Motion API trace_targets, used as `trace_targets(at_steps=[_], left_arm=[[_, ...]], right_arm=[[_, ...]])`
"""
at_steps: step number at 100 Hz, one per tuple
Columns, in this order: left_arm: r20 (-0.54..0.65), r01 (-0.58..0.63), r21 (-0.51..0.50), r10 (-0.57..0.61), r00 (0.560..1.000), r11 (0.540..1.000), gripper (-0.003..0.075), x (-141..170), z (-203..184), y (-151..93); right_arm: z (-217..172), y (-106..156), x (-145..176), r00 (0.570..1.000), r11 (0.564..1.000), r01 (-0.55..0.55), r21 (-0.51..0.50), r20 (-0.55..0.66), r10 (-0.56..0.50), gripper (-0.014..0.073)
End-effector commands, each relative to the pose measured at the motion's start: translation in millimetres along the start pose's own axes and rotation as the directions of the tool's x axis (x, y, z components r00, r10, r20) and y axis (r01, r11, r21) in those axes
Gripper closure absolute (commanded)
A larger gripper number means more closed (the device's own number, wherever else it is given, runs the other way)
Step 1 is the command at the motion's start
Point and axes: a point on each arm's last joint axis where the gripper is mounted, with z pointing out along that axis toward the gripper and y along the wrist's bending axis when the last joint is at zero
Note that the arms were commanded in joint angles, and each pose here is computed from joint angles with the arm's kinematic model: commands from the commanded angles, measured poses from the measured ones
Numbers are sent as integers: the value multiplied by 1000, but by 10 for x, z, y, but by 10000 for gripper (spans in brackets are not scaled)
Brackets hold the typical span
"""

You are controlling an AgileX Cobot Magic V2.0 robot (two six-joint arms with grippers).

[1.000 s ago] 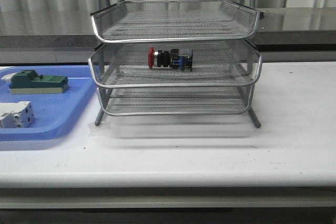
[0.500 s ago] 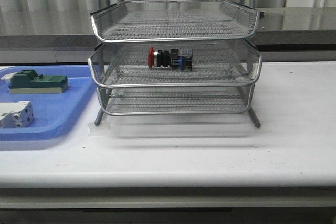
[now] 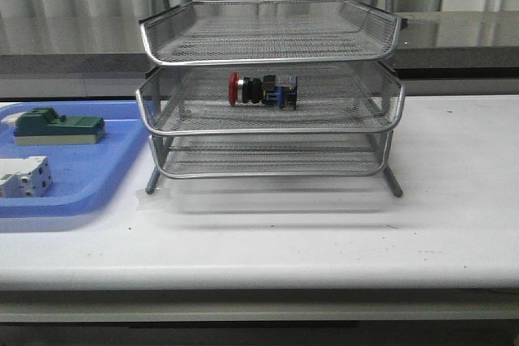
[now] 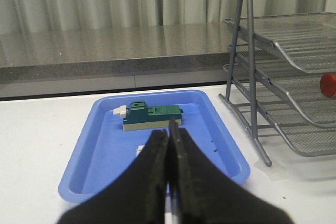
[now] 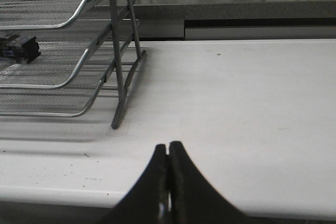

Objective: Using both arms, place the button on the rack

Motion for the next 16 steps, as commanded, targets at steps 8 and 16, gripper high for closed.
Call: trace_targets(at_steps=[8,16], left_arm=[[78,18,1,-18,997,1000,740,56,-8,-4],[78,18,1,-18,997,1000,740,56,-8,-4]], right_arm=[[-32,0,-134,993,1000,7,5,122,-7,655],[-32,0,-134,993,1000,7,5,122,-7,655]])
